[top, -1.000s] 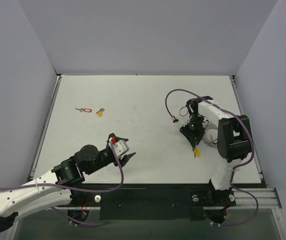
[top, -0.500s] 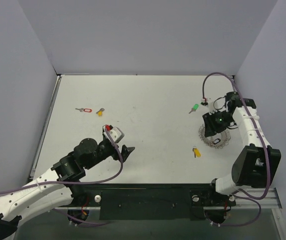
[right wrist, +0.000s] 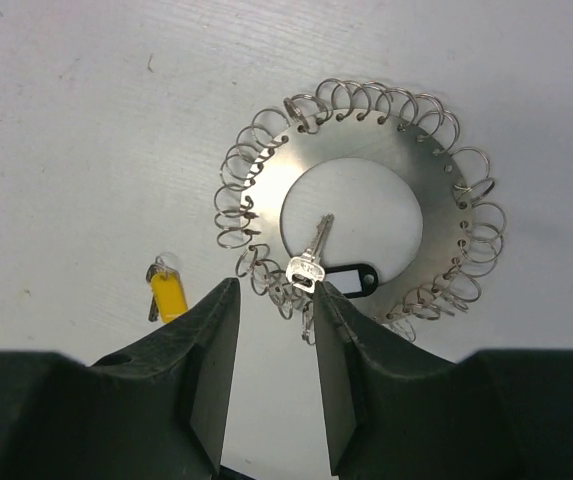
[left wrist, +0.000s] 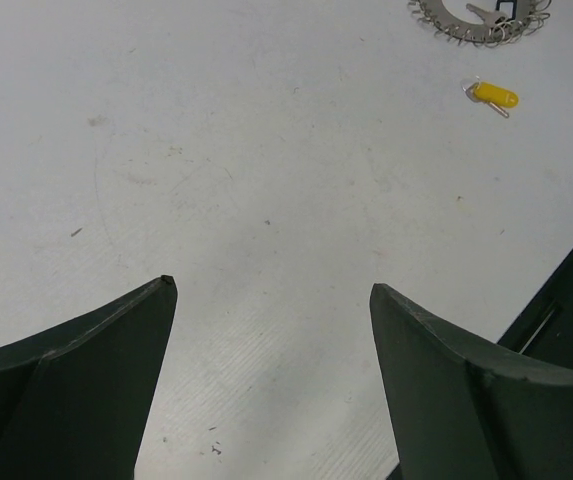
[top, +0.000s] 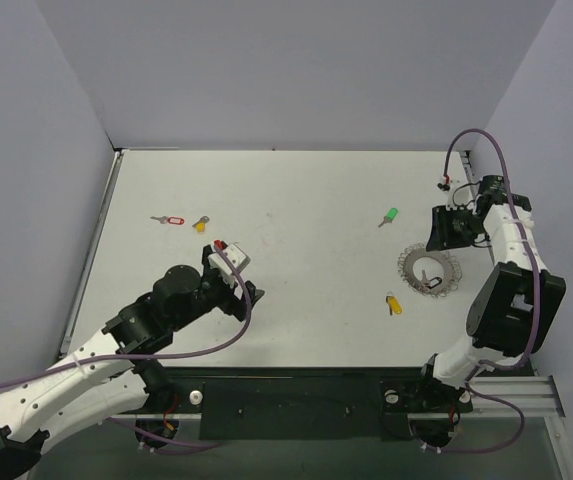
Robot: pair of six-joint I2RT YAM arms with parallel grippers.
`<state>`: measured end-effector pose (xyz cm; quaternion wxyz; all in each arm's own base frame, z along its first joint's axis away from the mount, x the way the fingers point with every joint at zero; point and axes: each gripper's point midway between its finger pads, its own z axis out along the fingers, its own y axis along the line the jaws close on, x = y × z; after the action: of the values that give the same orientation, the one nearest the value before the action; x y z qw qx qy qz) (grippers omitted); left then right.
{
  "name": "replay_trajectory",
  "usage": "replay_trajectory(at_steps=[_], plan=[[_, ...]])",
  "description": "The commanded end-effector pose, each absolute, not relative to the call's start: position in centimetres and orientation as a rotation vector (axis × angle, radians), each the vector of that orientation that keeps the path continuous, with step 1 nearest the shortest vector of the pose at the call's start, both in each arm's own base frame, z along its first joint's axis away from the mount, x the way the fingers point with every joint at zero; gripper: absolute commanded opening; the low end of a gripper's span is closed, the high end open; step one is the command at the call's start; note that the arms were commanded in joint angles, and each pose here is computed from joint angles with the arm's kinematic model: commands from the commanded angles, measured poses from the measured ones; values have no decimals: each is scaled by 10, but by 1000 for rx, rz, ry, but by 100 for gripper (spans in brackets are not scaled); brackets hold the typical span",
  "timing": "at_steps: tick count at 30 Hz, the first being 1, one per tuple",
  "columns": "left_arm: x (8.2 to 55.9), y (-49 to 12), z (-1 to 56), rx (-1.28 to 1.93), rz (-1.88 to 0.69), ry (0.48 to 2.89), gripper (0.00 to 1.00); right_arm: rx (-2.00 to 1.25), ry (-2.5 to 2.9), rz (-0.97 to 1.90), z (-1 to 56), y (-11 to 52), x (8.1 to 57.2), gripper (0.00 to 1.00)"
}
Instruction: Put the keys on the keyring
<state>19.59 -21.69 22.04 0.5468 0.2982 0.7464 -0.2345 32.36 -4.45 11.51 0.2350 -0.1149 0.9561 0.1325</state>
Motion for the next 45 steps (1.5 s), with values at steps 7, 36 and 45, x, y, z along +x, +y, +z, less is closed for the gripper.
replay_trajectory(at_steps=[7,36,45], plan=[[195,-221,207,793,-565,1798,89,-56,2724,185,97,-78,353,32],[204,-214,197,777,-553,1824,89,-141,2980,339,54,-86,387,23],[211,-209,192,785,-525,1833,89,-74,3050,236,37,-101,390,18]])
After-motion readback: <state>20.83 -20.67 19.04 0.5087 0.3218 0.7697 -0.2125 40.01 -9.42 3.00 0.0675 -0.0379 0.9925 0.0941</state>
